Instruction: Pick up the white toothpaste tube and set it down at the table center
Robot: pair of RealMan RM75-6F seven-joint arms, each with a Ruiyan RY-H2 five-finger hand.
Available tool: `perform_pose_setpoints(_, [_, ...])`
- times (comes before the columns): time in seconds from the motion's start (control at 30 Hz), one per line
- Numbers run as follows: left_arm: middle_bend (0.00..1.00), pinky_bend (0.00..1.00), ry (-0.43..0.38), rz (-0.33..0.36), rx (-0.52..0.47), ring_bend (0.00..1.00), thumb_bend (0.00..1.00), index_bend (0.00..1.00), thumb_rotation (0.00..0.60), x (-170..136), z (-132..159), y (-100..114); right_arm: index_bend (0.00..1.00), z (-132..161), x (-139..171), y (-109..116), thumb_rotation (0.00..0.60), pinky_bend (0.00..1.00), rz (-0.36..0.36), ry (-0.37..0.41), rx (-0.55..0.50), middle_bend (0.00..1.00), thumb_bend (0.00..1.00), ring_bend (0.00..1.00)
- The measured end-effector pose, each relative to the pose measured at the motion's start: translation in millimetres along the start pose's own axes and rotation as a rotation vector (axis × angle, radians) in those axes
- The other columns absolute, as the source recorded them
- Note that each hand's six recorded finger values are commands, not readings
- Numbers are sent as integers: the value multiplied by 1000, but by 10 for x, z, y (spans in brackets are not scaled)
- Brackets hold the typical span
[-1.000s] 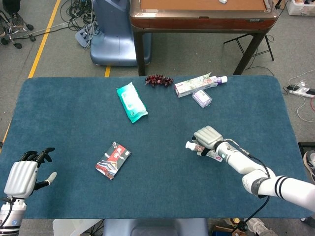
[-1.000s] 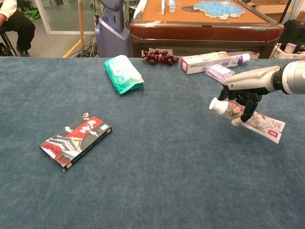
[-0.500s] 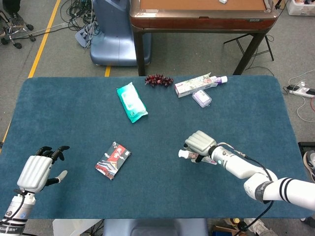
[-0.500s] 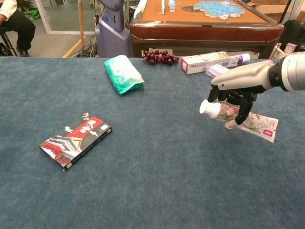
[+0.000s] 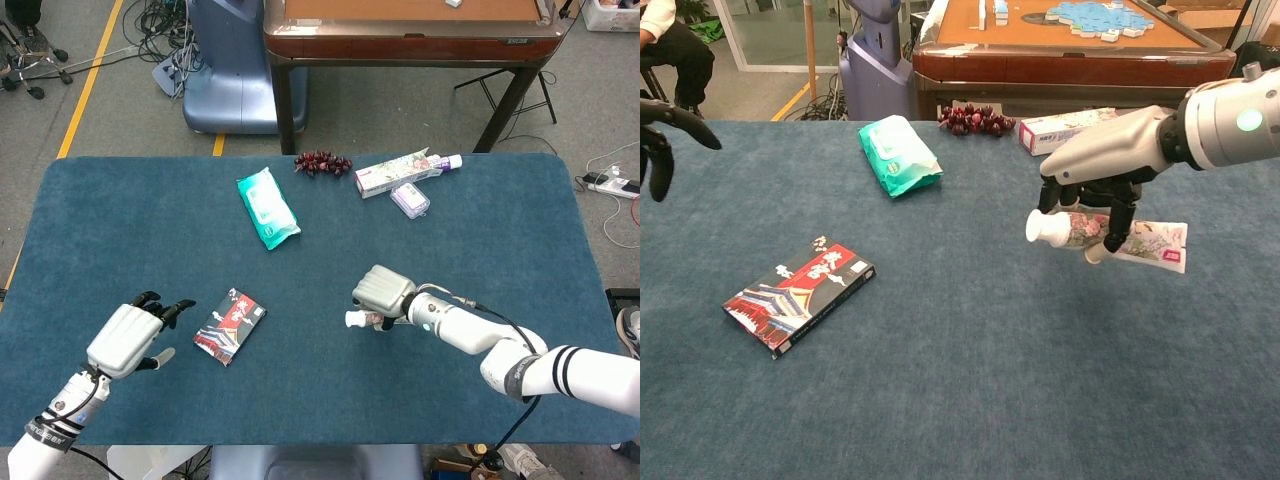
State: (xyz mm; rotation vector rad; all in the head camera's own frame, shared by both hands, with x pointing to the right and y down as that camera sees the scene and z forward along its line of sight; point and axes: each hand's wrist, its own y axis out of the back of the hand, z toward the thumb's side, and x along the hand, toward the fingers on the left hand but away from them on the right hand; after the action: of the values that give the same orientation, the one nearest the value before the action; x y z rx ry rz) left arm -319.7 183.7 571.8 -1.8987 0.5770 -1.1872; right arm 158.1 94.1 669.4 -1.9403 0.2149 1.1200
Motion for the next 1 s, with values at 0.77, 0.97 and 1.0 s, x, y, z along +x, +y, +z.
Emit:
perform_pose_setpoints(0.77, [518,203,-441,64,370,470,204,42,600,549,630,-79,992,422,-441,409,600,639,120,86,-35,826,1000,770])
perform_pose_setpoints(0.97, [522,202,-527,92,498,470,204,42,600,638,689,-94,994,551,-527,518,600,639,141,101,-50,828,1000,773])
perform_pose_setpoints(1.0, [522,203,-539,93,513,470,204,42,600,650,701,-103,996,573,-542,533,600,639,145,103,-52,830,1000,774])
